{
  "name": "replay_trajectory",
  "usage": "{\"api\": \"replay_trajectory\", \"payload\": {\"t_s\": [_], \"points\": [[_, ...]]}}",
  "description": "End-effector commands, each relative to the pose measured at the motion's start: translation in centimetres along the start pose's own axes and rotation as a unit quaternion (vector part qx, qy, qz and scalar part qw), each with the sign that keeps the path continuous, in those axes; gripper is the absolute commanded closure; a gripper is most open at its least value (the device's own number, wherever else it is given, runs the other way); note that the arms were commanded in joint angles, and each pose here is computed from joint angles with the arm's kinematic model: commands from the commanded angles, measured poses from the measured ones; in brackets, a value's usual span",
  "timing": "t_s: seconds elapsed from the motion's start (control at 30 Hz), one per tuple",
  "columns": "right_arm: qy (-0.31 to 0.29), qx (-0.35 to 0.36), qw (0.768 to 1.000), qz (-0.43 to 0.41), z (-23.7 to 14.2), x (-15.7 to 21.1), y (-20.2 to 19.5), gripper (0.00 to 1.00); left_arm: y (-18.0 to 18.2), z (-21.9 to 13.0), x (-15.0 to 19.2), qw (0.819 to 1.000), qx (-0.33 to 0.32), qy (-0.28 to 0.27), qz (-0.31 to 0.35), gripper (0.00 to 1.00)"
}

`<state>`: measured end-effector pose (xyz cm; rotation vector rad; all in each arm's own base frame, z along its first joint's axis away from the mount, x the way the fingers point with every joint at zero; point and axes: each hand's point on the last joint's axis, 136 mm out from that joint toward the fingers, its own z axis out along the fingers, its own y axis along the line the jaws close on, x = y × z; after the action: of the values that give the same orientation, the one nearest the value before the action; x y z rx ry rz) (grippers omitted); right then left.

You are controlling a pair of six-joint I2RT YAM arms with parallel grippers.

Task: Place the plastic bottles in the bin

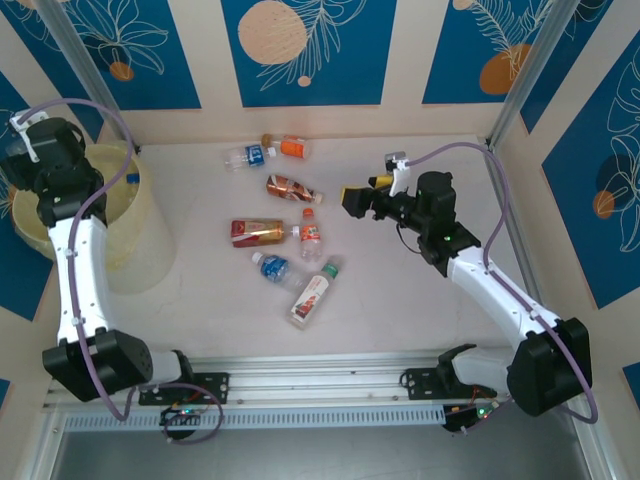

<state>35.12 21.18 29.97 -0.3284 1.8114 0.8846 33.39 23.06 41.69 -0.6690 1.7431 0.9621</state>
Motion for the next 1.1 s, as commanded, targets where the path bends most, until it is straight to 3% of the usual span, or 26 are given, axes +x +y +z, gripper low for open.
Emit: {"api": "replay_trajectory", "payload": {"t_s": [0.0,0.1,0.2,0.33,0.67,0.83,1.07], "points": [[0.001,-0.003,1.000,-0.011,0.1,-1.0,0.5,0.01,0.7,2.6,1.6,0.997,-0.058,0.021,0.034,0.43],[0.000,0.002,1.000,-0.016,0.0,-1.3,0.4,0.01,0.2,3.6,2.7,0.996,-0.064,0.037,0.044,0.38],[-0.002,0.004,1.000,-0.020,-0.1,-1.6,0.5,0.01,0.5,4.4,3.7,0.993,-0.095,0.053,0.045,0.18],[0.000,0.003,1.000,-0.018,-0.2,-1.6,0.6,0.01,0.5,5.4,4.9,0.985,-0.131,0.092,0.068,0.05],[0.002,0.006,1.000,-0.014,-0.4,-1.1,0.5,0.01,-4.6,3.4,3.7,0.996,-0.016,0.088,0.029,0.00],[0.006,0.019,1.000,-0.010,-0.4,-0.7,-0.1,0.01,-8.6,-0.1,1.9,0.995,0.067,0.071,0.010,0.00],[0.010,0.077,0.997,0.029,-0.5,0.7,-2.6,0.01,-16.5,-10.2,-1.6,0.982,0.189,0.005,0.018,0.00]]}}
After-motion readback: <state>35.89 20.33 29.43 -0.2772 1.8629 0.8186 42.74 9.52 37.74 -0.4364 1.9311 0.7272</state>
